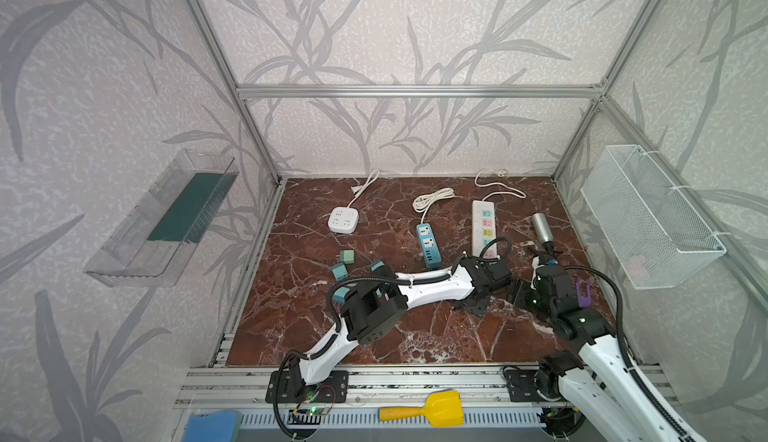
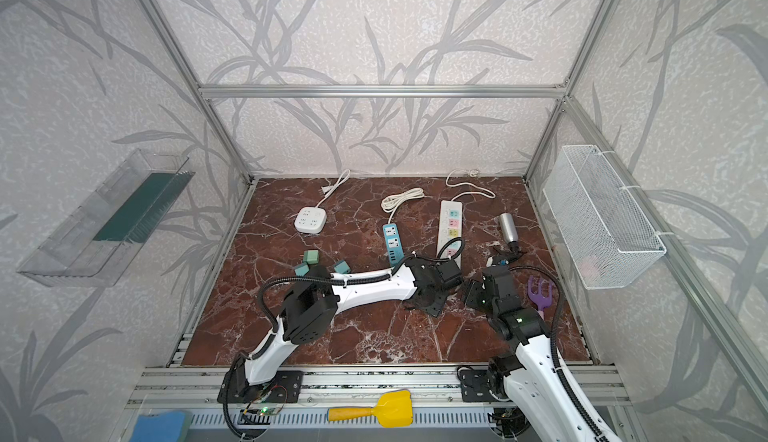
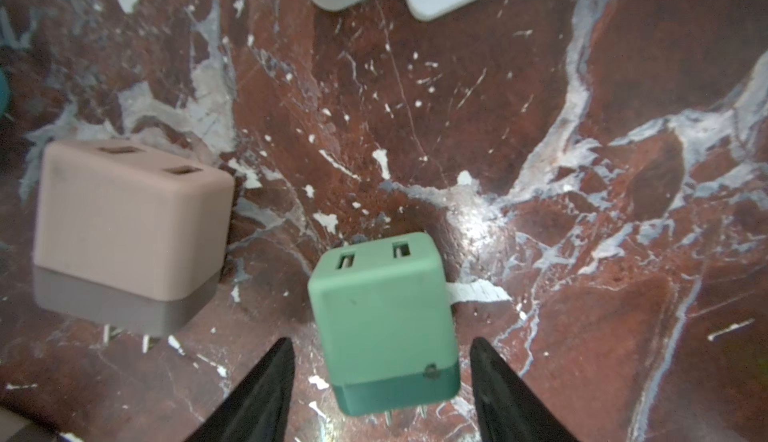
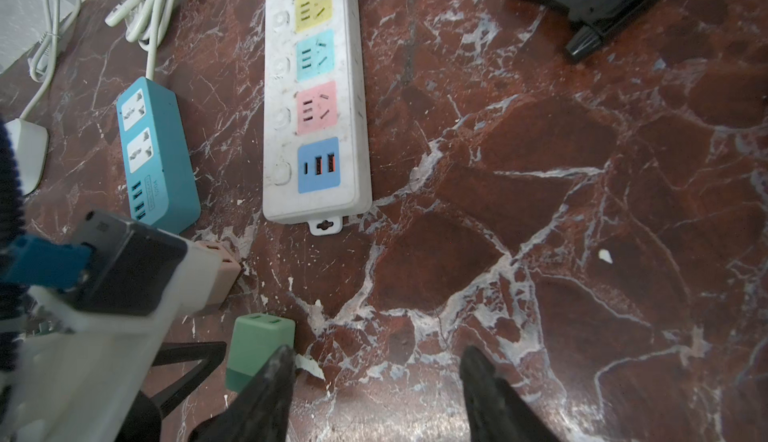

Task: Insert the plug
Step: 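Reach left gripper down to the green adapter while right gripper draws back, then grasp the green adapter with the left gripper and lift it, then bring green adapter to right gripper while right gripper closes on it, then open left gripper and withdraw while right gripper carries adapter to blue strip, then align the green adapter above the blue strip's socket with right gripper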

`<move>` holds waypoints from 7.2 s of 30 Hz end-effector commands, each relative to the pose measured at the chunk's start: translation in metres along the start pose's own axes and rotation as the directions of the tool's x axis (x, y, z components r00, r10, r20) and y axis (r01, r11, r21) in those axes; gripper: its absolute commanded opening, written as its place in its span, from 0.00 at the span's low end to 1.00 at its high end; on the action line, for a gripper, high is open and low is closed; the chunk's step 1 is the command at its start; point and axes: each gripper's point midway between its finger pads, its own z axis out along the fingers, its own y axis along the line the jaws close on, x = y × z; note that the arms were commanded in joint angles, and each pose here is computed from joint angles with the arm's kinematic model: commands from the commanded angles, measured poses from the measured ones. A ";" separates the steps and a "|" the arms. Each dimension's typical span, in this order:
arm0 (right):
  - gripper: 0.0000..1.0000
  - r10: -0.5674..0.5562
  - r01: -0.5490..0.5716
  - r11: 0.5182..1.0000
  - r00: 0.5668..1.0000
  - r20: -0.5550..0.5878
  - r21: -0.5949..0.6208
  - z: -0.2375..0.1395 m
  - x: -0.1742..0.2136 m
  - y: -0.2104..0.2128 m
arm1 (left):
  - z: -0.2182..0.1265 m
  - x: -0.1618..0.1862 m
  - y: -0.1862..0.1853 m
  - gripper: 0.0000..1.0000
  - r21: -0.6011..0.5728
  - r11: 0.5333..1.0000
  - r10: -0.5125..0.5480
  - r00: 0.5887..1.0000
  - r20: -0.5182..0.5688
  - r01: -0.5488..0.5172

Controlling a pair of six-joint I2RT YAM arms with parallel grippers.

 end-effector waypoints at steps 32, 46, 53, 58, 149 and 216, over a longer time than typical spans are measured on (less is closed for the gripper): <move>0.71 -0.014 0.018 0.991 0.999 0.030 -0.134 -0.017 -0.017 0.029 | -0.064 -0.030 0.004 0.04 0.109 0.987 0.091 0.963 0.254 -0.122; 0.64 -0.084 0.080 0.960 0.996 -0.004 -0.268 -0.021 -0.040 0.073 | -0.191 -0.049 0.093 0.00 -0.080 0.984 0.157 0.554 0.818 -0.161; 0.60 -0.126 0.107 0.937 0.991 -0.035 -0.333 -0.020 -0.051 0.098 | -0.233 -0.056 0.144 0.00 -0.270 0.957 0.289 0.233 0.929 -0.110; 0.59 -0.193 0.171 0.925 0.981 -0.032 -0.338 -0.025 -0.058 0.116 | -0.229 -0.057 0.160 0.00 -0.350 0.923 0.379 0.234 0.895 -0.157; 0.00 -0.609 0.601 0.751 0.790 0.065 -0.274 0.046 -0.071 0.283 | -0.257 -0.026 0.315 0.93 -0.002 0.798 -0.148 0.199 0.969 0.602; 0.00 -0.630 0.633 0.770 0.732 -0.260 -0.084 0.213 -0.062 0.239 | -0.205 -0.040 0.352 0.80 0.244 0.745 -0.499 0.276 0.821 0.621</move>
